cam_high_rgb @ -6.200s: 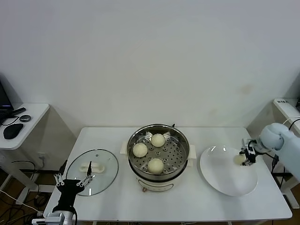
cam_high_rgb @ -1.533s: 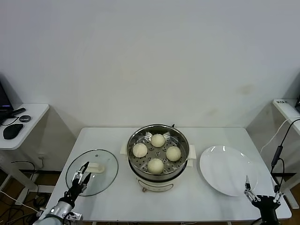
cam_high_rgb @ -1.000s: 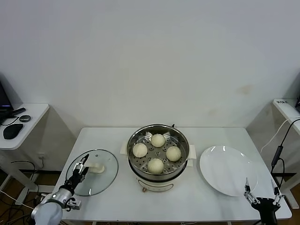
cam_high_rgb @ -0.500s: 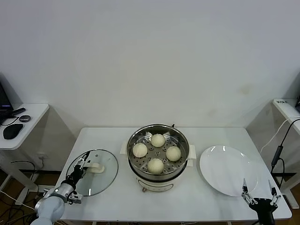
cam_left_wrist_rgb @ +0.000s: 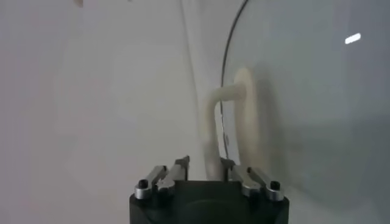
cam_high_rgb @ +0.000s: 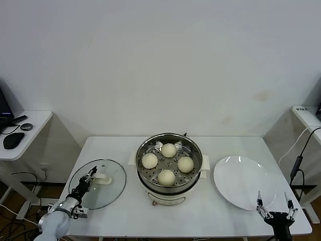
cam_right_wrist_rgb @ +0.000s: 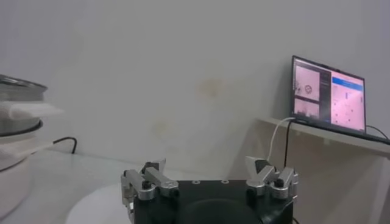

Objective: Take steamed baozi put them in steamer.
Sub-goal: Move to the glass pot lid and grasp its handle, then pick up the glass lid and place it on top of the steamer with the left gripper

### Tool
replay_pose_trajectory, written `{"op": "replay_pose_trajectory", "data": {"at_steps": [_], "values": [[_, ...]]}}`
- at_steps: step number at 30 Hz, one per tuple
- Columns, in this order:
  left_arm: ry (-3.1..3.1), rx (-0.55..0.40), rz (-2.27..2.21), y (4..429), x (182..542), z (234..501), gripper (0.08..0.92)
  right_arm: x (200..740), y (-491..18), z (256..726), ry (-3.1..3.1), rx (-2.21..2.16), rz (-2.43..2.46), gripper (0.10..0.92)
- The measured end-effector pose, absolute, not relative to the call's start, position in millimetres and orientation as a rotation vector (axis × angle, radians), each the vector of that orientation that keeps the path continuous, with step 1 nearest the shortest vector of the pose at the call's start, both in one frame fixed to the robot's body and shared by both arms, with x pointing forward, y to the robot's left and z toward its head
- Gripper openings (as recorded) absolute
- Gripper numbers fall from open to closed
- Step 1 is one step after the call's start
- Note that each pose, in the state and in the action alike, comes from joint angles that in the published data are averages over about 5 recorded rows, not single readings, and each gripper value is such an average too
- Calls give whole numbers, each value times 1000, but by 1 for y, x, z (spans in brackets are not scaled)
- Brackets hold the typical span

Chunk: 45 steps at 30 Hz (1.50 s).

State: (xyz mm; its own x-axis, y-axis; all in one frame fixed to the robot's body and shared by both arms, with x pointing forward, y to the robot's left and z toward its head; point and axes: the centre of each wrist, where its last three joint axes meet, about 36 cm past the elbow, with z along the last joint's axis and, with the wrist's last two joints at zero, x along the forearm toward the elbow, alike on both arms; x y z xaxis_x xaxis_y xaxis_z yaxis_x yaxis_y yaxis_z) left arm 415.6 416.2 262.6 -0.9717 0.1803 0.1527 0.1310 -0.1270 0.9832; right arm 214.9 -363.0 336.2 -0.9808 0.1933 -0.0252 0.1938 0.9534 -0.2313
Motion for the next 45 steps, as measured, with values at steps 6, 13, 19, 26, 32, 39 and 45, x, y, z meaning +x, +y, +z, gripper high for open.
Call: {"op": "replay_pose_trajectory", "data": {"at_steps": [6, 13, 19, 26, 32, 39, 45], "values": [[2078, 297, 2266, 416, 406, 277, 171, 219, -361, 338, 3102, 274, -378, 823], [2093, 180, 2249, 413, 386, 318, 171, 222, -358, 337, 3107, 221, -386, 823], [2120, 77, 2236, 405, 378, 378, 171, 225, -356, 335, 3112, 176, -391, 823], [2190, 14, 2126, 372, 383, 442, 171, 227, -348, 329, 3121, 137, -390, 823], [2246, 64, 2026, 318, 393, 463, 171, 231, -338, 322, 3130, 126, -390, 823], [2267, 172, 1983, 243, 406, 468, 171, 235, -332, 317, 3140, 128, -426, 823], [2241, 252, 2008, 181, 409, 466, 171, 237, -327, 311, 3149, 126, -441, 823]]}}
